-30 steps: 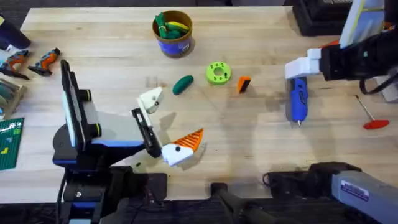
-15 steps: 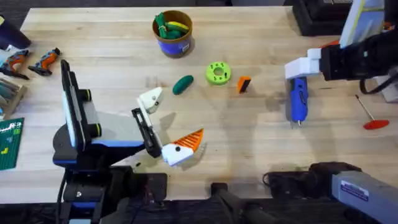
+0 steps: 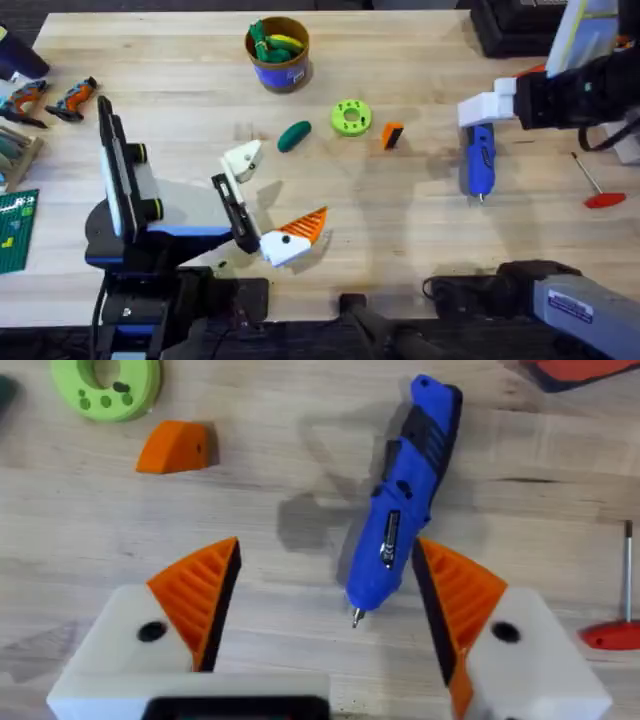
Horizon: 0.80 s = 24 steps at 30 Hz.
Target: Pick up the gripper from the table and insert it into the empty holder that is missing its gripper. Then pick up a screw, insert it into the mounting hole, and use the screwdriver to tighten it. Finally, clean up the table by picking up the vegetable and placing it into the bucket.
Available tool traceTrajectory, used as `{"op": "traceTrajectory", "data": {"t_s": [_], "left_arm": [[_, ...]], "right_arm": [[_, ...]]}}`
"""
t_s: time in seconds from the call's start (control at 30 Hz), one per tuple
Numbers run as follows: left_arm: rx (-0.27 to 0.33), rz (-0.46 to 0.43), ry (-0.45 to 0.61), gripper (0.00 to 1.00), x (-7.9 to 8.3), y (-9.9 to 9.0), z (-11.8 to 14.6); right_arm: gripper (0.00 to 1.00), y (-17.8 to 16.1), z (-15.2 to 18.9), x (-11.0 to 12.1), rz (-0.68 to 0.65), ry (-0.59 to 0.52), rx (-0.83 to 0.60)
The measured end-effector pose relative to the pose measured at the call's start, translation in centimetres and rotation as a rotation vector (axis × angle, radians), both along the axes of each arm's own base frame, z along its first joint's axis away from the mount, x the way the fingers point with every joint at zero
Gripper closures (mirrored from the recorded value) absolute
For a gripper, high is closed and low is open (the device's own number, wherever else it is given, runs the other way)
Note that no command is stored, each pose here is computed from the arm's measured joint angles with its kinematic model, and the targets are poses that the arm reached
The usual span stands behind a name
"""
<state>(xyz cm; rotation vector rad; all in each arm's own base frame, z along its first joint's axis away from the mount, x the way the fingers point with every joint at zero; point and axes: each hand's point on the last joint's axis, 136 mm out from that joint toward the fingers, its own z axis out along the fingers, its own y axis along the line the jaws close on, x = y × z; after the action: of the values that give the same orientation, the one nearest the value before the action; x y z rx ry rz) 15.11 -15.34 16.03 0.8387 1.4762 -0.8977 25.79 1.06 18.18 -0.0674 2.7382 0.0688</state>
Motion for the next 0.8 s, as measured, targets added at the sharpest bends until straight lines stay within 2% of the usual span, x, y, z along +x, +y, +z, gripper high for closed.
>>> {"op": "traceTrajectory", "data": {"t_s": [0.5, 0.63, 0.8], "left_arm": [[0.000, 0.000, 0.000, 0.015, 0.0, 0.0, 0.0], [0.000, 0.000, 0.000, 0.015, 0.0, 0.0, 0.0], [0.000, 0.000, 0.000, 0.015, 0.0, 0.0, 0.0]], "right_arm": [[0.012, 0.0, 0.0, 0.1, -0.001, -0.002, 0.001], [0.012, 0.0, 0.5, 1.2, -0.001, -0.053, 0.001], [0.011, 0.0, 0.5, 1.2, -0.004, -0.054, 0.003]]}}
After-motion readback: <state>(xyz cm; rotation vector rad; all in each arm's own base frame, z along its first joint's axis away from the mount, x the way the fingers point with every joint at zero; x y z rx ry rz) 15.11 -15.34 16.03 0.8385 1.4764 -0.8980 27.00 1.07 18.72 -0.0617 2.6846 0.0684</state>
